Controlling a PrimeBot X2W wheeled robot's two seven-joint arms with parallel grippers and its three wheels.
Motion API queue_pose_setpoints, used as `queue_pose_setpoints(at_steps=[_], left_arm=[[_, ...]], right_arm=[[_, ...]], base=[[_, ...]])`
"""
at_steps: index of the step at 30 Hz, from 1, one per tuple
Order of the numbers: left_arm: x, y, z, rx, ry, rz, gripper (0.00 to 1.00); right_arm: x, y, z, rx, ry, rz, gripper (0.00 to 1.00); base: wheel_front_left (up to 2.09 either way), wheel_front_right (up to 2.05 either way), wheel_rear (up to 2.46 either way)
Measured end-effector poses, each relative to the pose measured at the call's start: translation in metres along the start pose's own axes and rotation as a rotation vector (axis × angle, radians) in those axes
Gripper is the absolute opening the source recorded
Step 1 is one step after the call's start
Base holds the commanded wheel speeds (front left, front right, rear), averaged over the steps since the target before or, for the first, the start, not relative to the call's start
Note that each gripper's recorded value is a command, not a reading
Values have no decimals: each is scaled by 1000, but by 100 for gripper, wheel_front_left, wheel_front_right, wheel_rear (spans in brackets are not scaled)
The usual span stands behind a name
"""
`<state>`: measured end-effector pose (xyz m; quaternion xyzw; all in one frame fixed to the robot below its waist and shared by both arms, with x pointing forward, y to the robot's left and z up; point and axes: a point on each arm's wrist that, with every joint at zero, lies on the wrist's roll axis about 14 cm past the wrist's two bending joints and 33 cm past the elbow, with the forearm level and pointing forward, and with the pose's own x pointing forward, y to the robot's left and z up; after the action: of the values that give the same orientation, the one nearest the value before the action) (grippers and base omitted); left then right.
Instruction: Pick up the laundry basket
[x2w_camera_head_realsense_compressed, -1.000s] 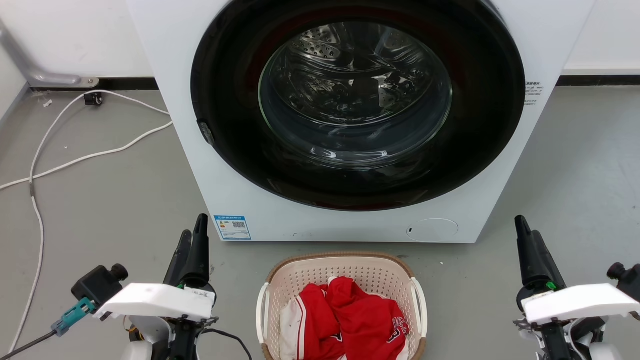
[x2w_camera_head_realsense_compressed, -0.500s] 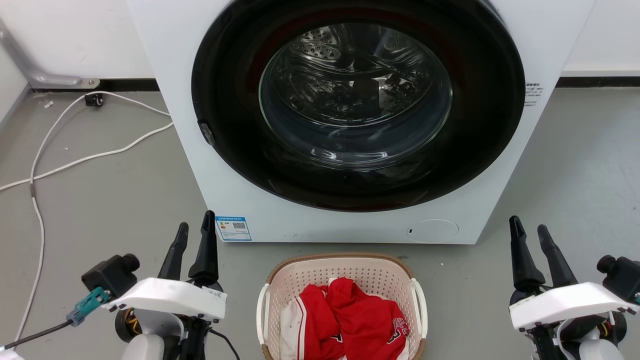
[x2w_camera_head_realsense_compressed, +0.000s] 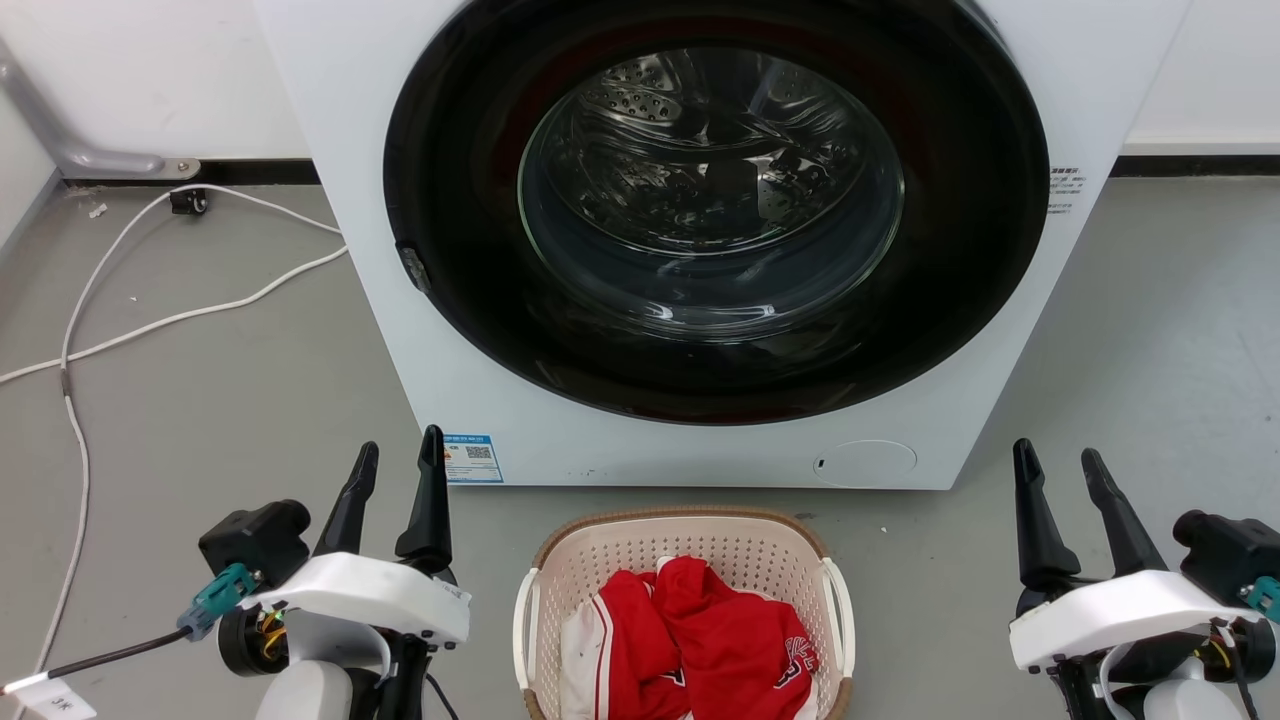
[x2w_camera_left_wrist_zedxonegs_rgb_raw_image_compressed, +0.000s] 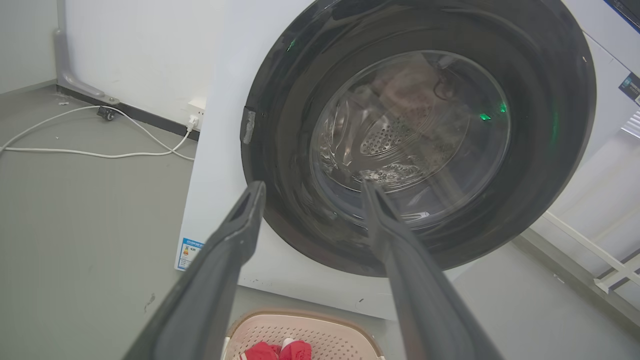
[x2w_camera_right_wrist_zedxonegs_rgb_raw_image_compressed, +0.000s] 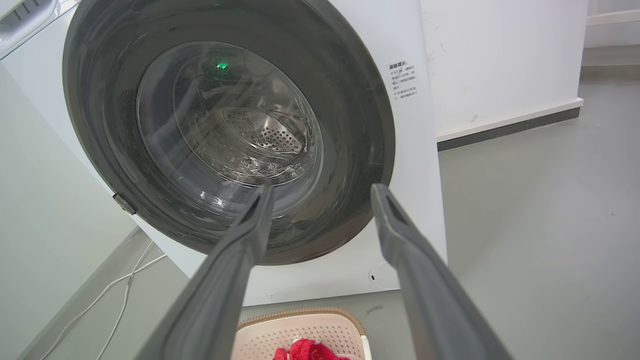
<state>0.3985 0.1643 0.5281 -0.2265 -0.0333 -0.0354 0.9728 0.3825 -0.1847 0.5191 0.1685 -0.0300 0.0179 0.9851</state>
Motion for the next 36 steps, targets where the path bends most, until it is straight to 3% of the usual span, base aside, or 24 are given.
queue_pose_setpoints(at_steps=[36], left_arm=[[6, 3, -2, 351, -13, -11, 100]], right_arm=[[0, 13, -2, -333, 0, 70, 100]], base=[[0, 0, 0]])
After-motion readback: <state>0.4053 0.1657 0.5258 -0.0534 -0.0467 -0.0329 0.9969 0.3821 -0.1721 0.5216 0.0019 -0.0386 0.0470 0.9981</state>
